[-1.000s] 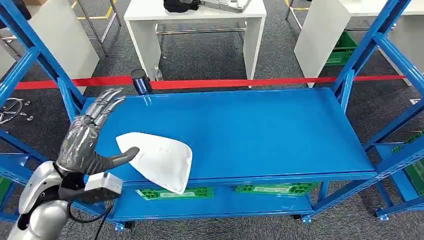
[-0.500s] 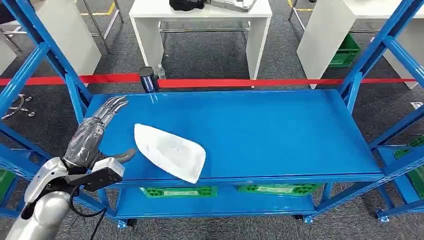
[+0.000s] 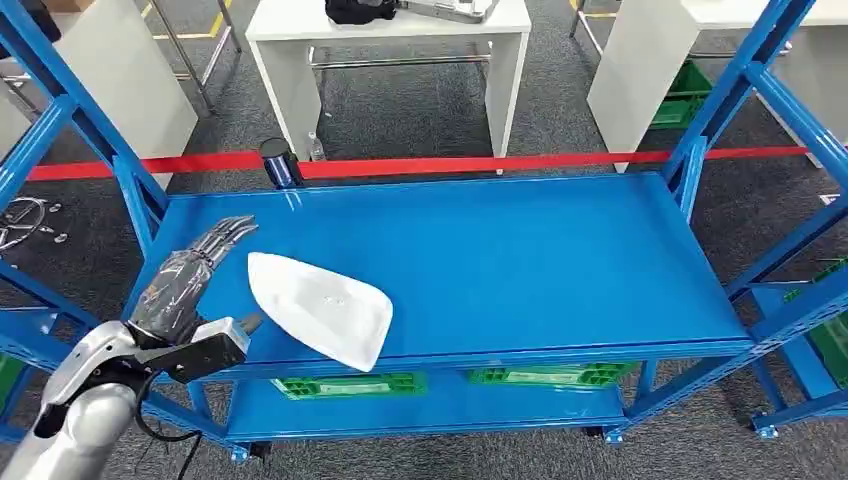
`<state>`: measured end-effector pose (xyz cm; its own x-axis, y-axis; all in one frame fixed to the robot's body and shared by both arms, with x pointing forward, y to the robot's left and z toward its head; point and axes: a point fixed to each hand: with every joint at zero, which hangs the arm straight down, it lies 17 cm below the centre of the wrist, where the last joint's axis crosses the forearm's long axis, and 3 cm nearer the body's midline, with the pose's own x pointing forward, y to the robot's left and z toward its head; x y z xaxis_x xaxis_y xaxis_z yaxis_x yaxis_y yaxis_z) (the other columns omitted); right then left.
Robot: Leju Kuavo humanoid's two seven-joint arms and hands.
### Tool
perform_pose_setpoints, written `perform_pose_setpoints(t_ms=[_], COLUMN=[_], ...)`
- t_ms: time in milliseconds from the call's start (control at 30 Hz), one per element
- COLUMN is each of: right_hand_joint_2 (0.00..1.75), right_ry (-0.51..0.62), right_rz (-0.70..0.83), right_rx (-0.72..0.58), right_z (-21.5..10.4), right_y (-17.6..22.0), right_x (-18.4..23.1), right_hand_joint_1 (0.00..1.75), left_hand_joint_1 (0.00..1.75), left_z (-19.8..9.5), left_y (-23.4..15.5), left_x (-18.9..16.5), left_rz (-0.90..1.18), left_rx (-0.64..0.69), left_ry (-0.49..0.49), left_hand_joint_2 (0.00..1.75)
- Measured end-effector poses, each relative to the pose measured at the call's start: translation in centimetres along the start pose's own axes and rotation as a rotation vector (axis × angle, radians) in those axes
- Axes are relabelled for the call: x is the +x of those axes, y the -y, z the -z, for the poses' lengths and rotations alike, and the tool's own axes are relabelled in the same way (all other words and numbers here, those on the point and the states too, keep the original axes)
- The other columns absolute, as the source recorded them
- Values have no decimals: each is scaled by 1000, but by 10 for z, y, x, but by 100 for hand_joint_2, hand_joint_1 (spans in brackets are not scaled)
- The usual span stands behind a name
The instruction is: Take the parts from the cabinet and place them on the table.
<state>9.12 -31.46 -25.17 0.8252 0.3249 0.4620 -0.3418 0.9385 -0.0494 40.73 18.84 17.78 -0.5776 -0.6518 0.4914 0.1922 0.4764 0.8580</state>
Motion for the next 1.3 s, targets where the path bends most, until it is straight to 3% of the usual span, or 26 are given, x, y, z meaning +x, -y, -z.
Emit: perform_pose_setpoints(t_ms=[433, 867, 1300], right_hand_joint_2=[0, 0, 0], right_ry=[-19, -35, -32], right_rz=[30, 53, 53], right_rx=[3, 22, 38], right_z=[-5, -8, -7], right_y=[1, -8, -14], right_x=[-12, -19, -17], right_hand_joint_1=[0, 0, 0], left_hand_joint_1=[0, 0, 0], left_z=[-25, -64, -64], left_y=[61, 90, 98], left_x=[-18, -12, -4], left_rz=[170, 256, 301], left_rx=[-216, -297, -343], left_ry=[-12, 25, 70], left_hand_joint_2=[175, 175, 175])
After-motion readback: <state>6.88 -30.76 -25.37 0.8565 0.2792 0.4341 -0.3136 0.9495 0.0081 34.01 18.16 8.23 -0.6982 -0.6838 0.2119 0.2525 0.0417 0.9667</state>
